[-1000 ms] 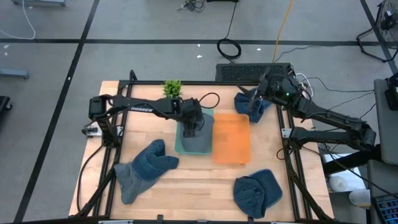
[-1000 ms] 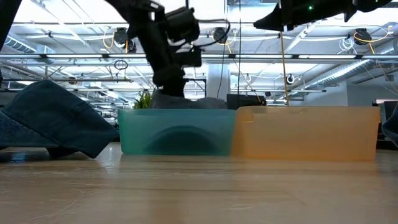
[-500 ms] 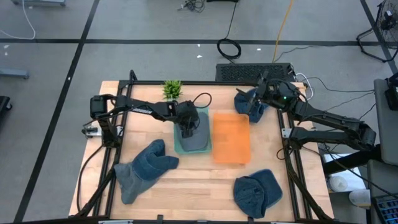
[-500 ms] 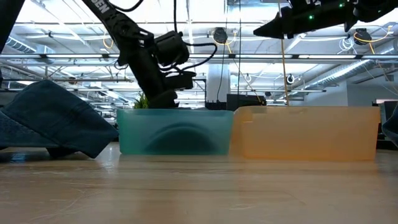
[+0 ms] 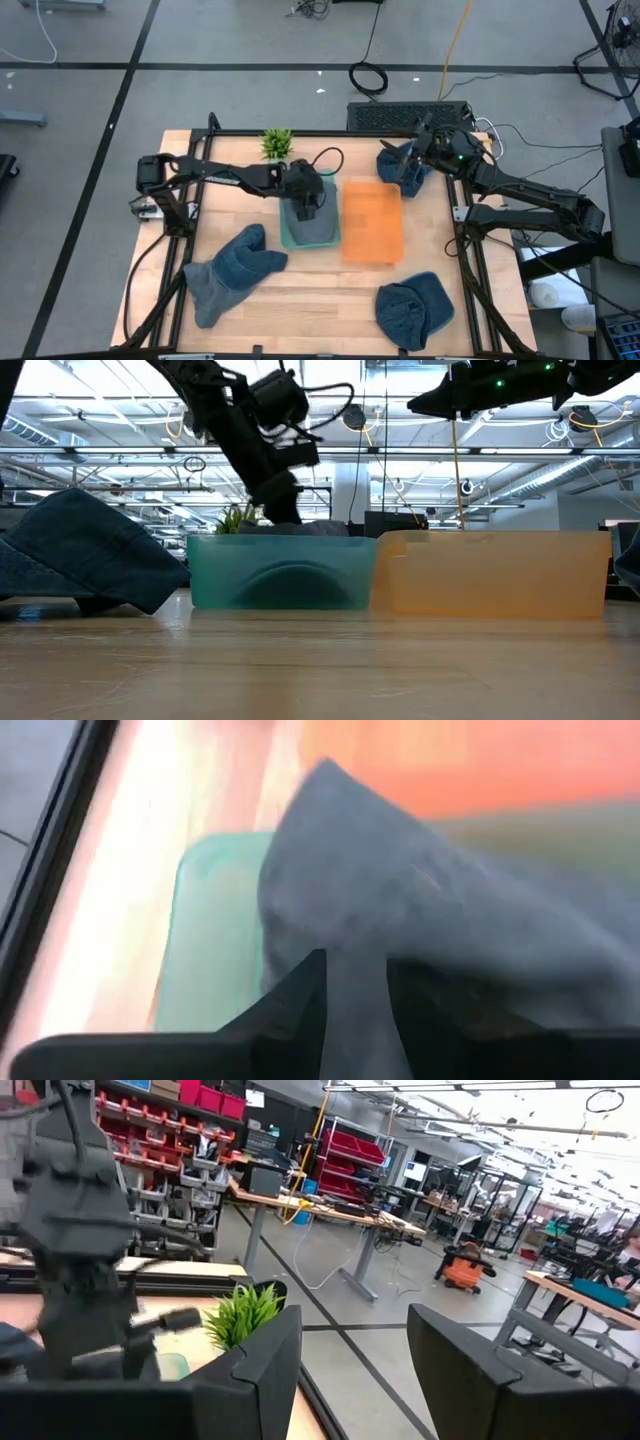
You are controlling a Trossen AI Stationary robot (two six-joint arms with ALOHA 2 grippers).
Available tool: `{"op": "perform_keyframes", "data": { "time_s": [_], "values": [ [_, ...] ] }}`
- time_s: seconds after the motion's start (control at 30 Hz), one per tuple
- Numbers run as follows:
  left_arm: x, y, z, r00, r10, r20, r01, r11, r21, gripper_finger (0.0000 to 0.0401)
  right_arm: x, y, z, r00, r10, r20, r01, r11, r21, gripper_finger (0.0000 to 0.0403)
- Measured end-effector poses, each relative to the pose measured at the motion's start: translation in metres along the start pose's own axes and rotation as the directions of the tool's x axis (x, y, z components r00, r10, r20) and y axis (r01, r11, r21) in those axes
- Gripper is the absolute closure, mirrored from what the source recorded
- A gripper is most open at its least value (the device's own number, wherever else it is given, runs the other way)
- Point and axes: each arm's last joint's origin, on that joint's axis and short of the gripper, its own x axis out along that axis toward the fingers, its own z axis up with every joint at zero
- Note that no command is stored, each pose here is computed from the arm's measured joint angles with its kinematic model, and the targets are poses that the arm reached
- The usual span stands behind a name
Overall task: Pick & Place hat
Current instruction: Put the top gray cap into the green bin, then put the gray cap into the green bin
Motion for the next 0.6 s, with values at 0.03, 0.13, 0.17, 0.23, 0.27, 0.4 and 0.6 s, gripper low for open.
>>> {"op": "perform_keyframes", "data": {
  "time_s": [0.03,0.13,0.17,0.23,0.27,0.4,0.6],
  "values": [
    [-0.003,-0.001,0.001,1.0,0.004,0.004,-0.004,1.0,0.008,0.0277,0.0,0.0,0.0,1.0,0.0,0.0,0.0,1.0,0.005,0.0229],
    [-0.019,0.0,0.005,0.999,0.007,0.032,-0.007,1.0,-0.002,0.0251,0.0,0.0,0.0,1.0,0.0,0.001,0.0,1.0,0.019,0.0229],
    [-0.025,0.0,0.007,0.999,0.008,0.05,-0.007,1.0,-0.01,0.024,0.0,0.0,0.0,1.0,-0.001,0.002,0.001,1.0,0.024,0.0229],
    [-0.038,0.001,0.012,0.996,0.011,0.091,-0.009,1.0,-0.027,0.0217,0.0,0.0,0.0,1.0,-0.003,-0.001,0.003,0.999,0.035,0.0229],
    [-0.045,0.002,0.012,0.996,0.009,0.094,-0.006,0.999,-0.032,0.0205,0.0,0.0,0.0,1.0,-0.004,-0.001,0.004,0.999,0.043,0.0229],
    [-0.072,0.003,0.017,0.986,-0.008,0.164,0.015,0.999,-0.042,0.0155,-0.001,-0.001,0.0,1.0,-0.003,-0.001,0.003,0.997,0.072,0.0229],
    [-0.103,0.005,0.022,0.963,-0.052,0.265,0.071,0.995,-0.065,0.0085,-0.001,0.001,-0.004,0.999,0.011,-0.049,-0.007,0.996,0.083,0.0202]
  ]
}}
